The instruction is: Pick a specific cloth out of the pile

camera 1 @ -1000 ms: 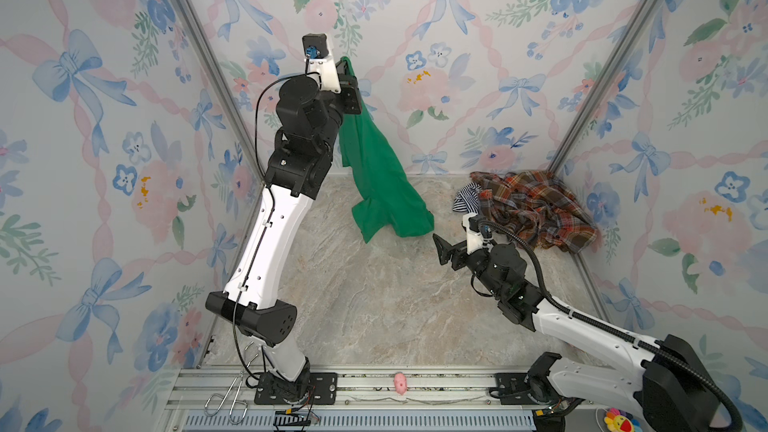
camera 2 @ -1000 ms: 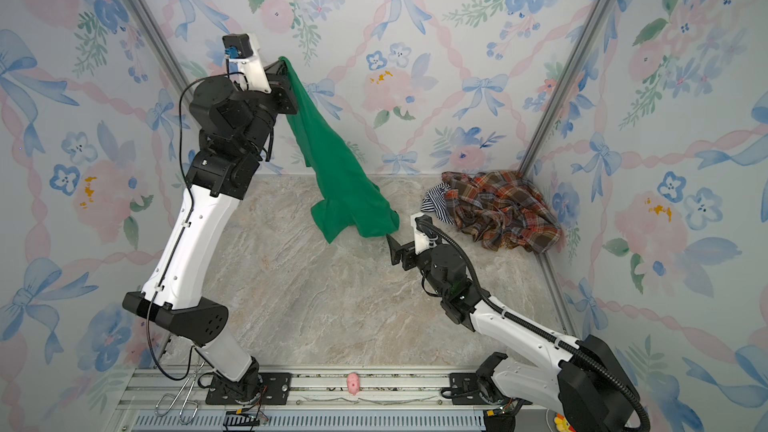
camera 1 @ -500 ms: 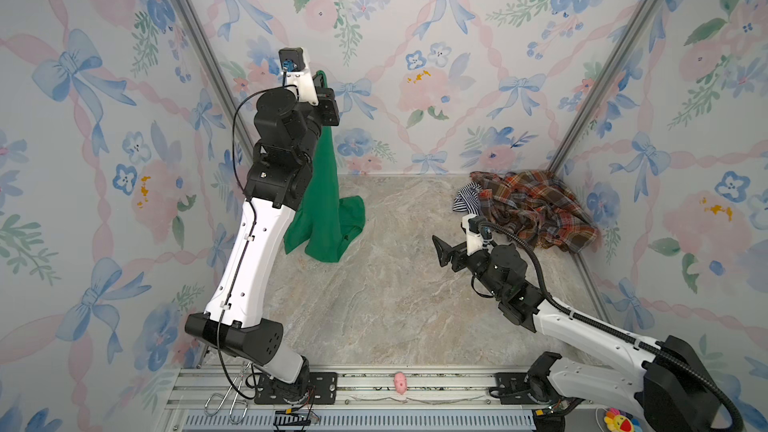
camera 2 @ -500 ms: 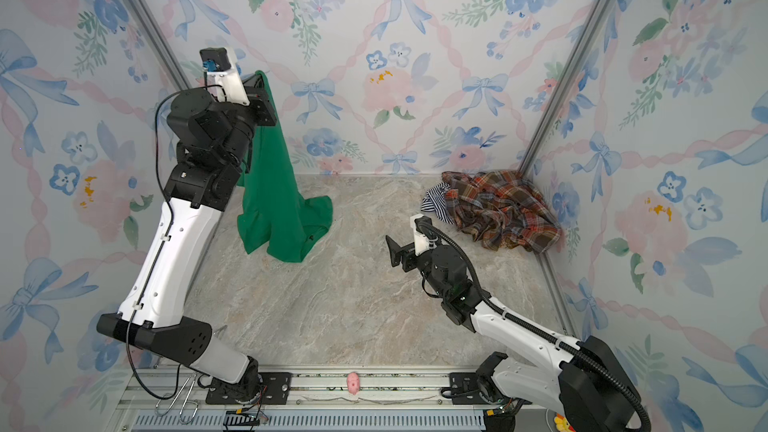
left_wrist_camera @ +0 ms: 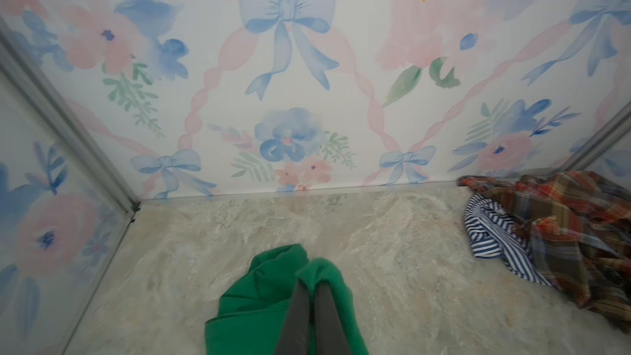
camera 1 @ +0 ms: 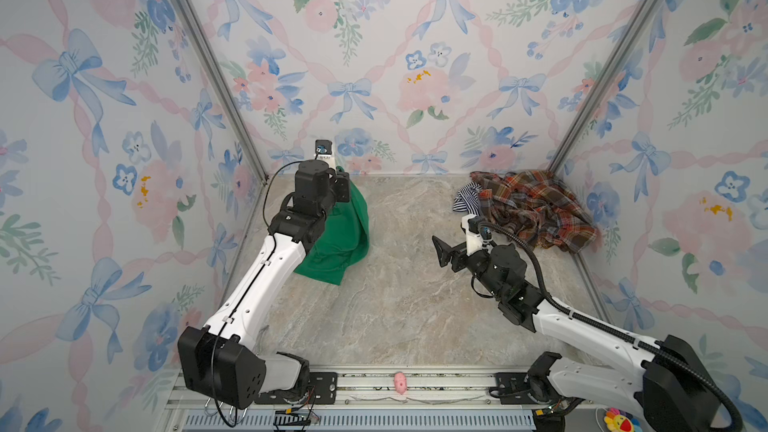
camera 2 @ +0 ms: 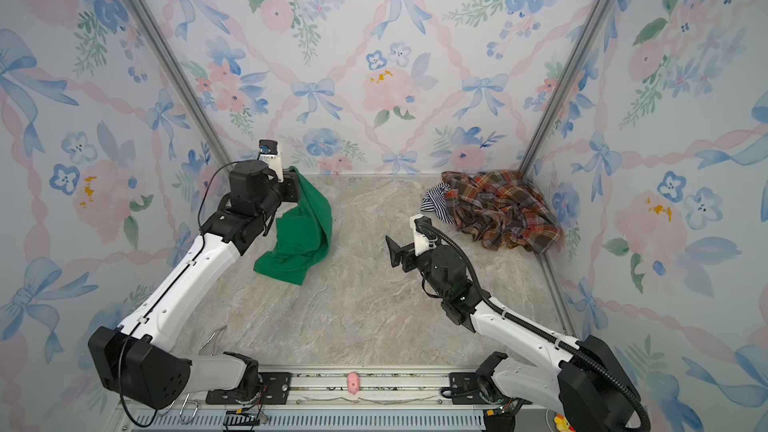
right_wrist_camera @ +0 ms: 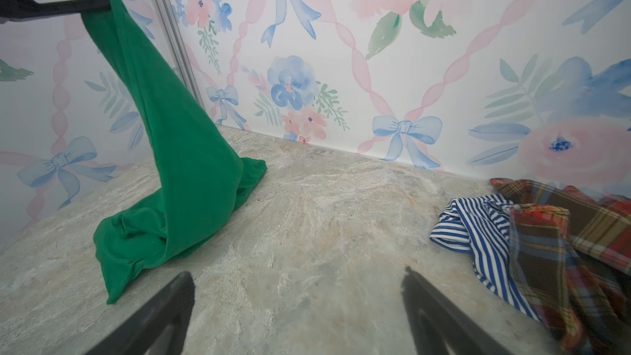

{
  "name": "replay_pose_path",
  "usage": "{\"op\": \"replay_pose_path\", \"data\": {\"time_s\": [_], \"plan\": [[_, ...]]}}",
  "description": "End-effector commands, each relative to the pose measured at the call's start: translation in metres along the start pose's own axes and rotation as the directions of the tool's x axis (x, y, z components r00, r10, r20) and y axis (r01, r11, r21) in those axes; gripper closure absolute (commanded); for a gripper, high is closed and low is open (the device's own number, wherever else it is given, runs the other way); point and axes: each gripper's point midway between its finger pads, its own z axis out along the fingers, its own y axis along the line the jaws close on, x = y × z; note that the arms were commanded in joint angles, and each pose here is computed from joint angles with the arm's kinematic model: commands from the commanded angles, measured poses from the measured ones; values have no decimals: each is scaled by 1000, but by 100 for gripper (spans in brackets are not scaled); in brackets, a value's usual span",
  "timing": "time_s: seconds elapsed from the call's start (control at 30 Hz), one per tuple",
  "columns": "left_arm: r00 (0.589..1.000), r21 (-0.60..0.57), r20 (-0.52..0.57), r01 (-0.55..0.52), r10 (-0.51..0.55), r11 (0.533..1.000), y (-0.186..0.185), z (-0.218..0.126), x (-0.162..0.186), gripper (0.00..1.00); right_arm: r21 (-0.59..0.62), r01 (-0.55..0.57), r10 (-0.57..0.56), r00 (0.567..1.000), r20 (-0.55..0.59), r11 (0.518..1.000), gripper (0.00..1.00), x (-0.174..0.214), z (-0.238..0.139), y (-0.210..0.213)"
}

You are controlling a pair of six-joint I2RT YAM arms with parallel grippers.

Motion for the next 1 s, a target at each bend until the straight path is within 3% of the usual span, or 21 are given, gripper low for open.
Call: {"op": "replay_pose_path", "data": {"time_s": [0.0,0.13,0.2,0.27,0.3,0.4,0.53,0.6,0.67,0.8,0.87,0.97], "plan": [[995,-162,-99,14,-31,987,54,13,51,100,-8,-4,4,1000,-11,1000,3,5,2,2],[955,-166,-236,141,-178,976,85,34,109,100,-5,-2,1,1000,-20,1000,3,9,5,1],[937,-217,-291,134,-195,967,98,42,130,93,-4,1,-2,1000,-27,1000,3,11,5,2],[924,-257,-330,110,-194,960,107,49,143,79,-6,2,-2,1000,-21,1000,3,8,4,2],[918,-258,-343,110,-198,960,107,51,146,66,-4,1,-1,1000,-19,1000,3,8,3,1],[911,-173,-344,177,-227,969,87,46,141,36,2,1,-1,1000,-14,1000,3,8,2,-1],[923,-162,-335,142,-190,977,62,14,149,14,-3,-3,3,1000,-16,1000,3,6,3,1],[903,-160,-383,142,-194,977,53,-3,175,10,-7,-6,6,1000,-16,1000,3,5,3,1],[852,-124,-481,166,-205,978,40,-17,214,7,-7,-7,7,1000,-13,1000,3,4,2,1],[715,-121,-682,97,-154,988,35,-43,302,2,-4,-15,14,1000,-13,1000,3,5,2,0],[670,-115,-729,85,-142,990,33,-48,318,2,-10,-18,18,1000,-15,1000,3,4,3,1],[655,-99,-746,73,-123,992,27,-43,320,4,-8,-17,17,1000,-15,1000,3,5,3,1]]}}
